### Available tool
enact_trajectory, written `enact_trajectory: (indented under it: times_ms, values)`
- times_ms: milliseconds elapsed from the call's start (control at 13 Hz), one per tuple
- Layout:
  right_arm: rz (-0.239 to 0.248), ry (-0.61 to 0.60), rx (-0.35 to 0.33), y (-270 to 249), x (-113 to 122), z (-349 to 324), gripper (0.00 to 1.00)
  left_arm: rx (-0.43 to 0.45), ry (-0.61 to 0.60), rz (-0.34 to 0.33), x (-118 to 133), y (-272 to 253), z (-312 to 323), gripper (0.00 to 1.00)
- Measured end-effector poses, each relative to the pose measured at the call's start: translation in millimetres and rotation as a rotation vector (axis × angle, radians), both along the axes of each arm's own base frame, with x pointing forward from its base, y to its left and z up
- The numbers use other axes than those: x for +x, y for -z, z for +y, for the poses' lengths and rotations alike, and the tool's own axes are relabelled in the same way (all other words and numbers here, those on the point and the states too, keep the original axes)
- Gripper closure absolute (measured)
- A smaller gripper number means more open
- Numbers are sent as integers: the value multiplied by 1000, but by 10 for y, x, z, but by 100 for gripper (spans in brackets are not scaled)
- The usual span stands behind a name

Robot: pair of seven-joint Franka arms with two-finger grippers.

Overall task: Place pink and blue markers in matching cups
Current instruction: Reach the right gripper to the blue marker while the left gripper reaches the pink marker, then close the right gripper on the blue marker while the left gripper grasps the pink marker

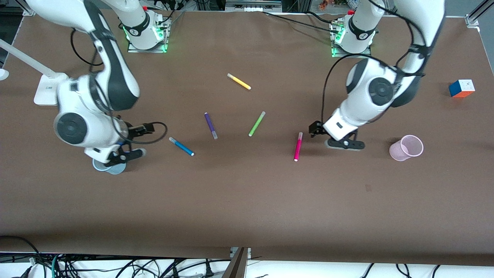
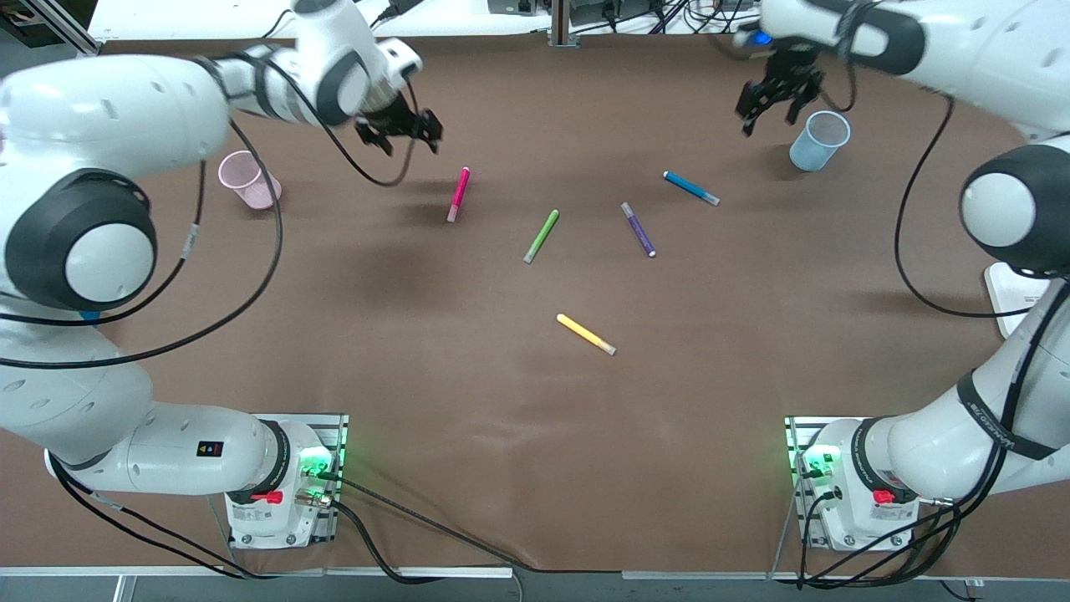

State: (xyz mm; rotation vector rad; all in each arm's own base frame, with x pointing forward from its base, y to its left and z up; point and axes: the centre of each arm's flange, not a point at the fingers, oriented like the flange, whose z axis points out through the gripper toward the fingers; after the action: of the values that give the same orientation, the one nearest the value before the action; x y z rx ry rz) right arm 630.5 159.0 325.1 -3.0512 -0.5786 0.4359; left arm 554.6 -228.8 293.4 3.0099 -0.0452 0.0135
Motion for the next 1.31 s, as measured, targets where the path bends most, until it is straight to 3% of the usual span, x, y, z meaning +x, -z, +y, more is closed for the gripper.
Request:
enact_trajectory:
  times_ms: [538, 692, 769, 923, 1308]
  values:
    - [-80, -215, 57, 636, -184, 564, 0, 118, 26, -45, -290, 951, -523, 0]
    - [-92, -236, 61, 813, -213, 695, 0, 127, 29, -37, -334, 1110, -550, 14]
    - [-92, -241, 61, 886, -219, 721, 0, 126, 26, -33, -335, 1140, -550, 14]
    - [-100, -241, 62, 1000, -201, 709, 0, 124, 17, -35, -316, 1136, -556, 38]
    - [-123, -243, 69, 1334, -179, 713, 0, 121, 10, -27, -298, 1199, -575, 55]
